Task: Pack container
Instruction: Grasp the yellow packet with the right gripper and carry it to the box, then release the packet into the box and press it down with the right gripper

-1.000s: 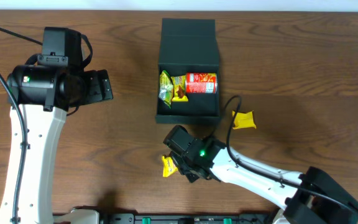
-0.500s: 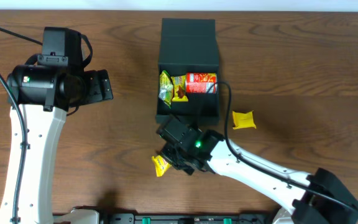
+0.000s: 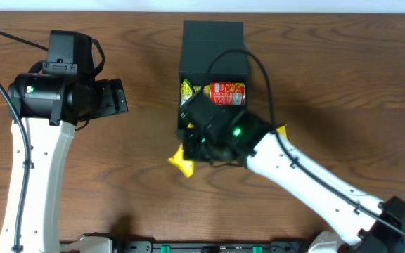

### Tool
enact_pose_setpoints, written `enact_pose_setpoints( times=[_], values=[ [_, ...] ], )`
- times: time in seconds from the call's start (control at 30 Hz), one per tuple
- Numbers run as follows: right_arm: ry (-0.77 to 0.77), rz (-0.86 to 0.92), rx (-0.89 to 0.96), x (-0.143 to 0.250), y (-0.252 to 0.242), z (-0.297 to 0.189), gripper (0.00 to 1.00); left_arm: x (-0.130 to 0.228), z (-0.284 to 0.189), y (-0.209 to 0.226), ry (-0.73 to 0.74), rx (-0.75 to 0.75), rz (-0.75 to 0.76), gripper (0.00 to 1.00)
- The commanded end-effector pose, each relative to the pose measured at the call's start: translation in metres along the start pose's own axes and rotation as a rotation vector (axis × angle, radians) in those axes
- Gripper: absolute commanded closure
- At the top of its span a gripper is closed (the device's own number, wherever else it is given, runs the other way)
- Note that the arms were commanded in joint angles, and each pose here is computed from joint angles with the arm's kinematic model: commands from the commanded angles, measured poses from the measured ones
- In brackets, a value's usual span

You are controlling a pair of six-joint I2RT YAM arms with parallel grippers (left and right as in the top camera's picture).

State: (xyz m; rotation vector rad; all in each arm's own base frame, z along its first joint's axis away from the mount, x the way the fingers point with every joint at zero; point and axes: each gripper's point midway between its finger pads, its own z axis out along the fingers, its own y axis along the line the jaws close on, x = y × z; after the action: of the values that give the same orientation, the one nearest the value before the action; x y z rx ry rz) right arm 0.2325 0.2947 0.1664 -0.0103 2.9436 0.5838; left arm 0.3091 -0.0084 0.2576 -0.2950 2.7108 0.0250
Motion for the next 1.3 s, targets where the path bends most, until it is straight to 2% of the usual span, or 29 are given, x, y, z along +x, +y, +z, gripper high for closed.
enact_pose_setpoints(
  times=[0.0, 0.13, 0.27, 0.67, 0.83, 1.27],
  values=[
    [-0.075, -0.28, 0.042, -0.03, -0.012, -0.019, 0.98, -0.001, 0.001, 0.005, -0.001, -0.02, -0.002, 0.05],
    [-0.137, -0.414, 0.097, -0.056, -0.026, -0.036, 0.98, 0.0, 0.001, 0.005, 0.002, -0.021, -0.003, 0.05],
    [-0.189, -0.441, 0.138, -0.076, -0.034, -0.037, 0.98, 0.0, 0.001, 0.005, 0.002, -0.021, -0.034, 0.05],
    [-0.18, -0.496, 0.251, -0.137, -0.035, 0.021, 0.98, -0.001, 0.001, 0.004, -0.001, -0.019, -0.048, 0.05],
    [-0.176, -0.45, 0.254, -0.168, -0.045, 0.035, 0.98, -0.001, 0.001, 0.005, 0.0, -0.019, -0.047, 0.05],
    [-0.107, -0.384, 0.088, -0.176, -0.041, 0.069, 0.98, -0.002, 0.001, 0.004, -0.006, -0.019, -0.048, 0.05]
  ],
)
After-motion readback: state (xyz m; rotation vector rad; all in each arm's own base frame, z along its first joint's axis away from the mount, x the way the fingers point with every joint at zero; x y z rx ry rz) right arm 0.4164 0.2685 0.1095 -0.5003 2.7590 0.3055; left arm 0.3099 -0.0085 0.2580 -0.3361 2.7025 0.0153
